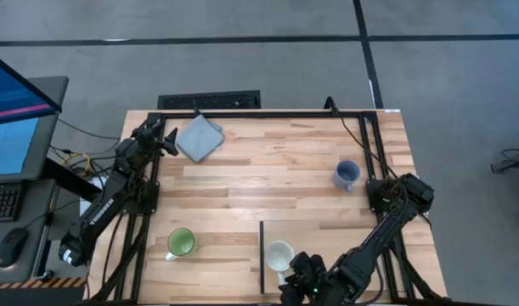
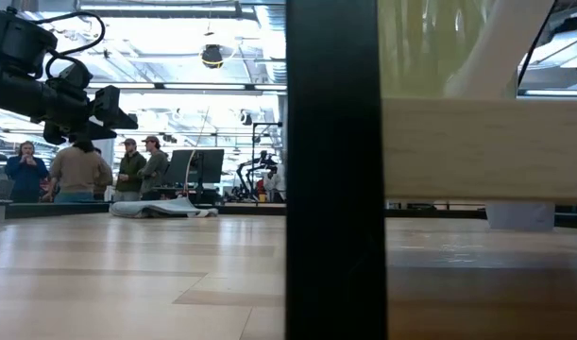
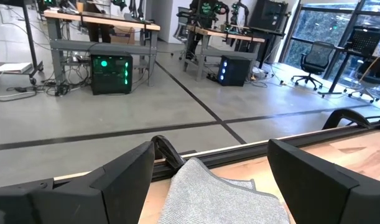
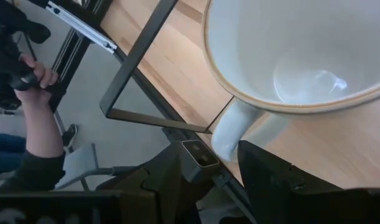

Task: Stack small to large cups/mugs on shelf
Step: Put the white cup on the shelf

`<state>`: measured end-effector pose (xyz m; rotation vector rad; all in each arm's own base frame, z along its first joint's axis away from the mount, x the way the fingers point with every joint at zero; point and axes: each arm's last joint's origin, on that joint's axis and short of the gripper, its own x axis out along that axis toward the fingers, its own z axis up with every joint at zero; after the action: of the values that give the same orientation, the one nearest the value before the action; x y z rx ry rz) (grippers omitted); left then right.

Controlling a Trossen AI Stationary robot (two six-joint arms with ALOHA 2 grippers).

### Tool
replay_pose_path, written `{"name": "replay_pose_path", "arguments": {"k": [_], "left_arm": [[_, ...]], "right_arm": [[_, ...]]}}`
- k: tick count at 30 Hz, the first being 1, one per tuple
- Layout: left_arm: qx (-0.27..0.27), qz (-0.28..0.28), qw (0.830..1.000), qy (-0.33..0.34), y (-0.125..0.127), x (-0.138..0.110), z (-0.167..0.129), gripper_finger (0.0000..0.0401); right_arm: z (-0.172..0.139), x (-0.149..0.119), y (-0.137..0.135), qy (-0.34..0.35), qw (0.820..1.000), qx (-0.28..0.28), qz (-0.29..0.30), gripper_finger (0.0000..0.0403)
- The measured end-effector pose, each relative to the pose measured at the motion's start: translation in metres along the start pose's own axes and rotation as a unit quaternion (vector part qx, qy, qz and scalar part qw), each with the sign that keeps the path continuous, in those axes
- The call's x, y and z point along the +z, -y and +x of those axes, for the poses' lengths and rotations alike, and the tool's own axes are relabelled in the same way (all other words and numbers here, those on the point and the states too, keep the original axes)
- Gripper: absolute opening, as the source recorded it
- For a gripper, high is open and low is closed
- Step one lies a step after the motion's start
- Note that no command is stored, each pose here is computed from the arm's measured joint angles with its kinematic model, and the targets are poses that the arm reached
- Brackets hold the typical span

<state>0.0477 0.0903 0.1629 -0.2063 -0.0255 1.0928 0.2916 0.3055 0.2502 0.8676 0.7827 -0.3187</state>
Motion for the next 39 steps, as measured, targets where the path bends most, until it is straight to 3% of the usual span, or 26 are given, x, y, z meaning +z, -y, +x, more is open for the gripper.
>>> {"name": "replay_pose_path", "arguments": {"k": [39], "left_arm": [[0.0,0.0,1.0,0.0,0.0,0.0,0.0,0.0304]], "right_arm": [[-0.0014,-0.0017,-0.0023,0.012,1.0,0.011,-0.01,0.0178]]}}
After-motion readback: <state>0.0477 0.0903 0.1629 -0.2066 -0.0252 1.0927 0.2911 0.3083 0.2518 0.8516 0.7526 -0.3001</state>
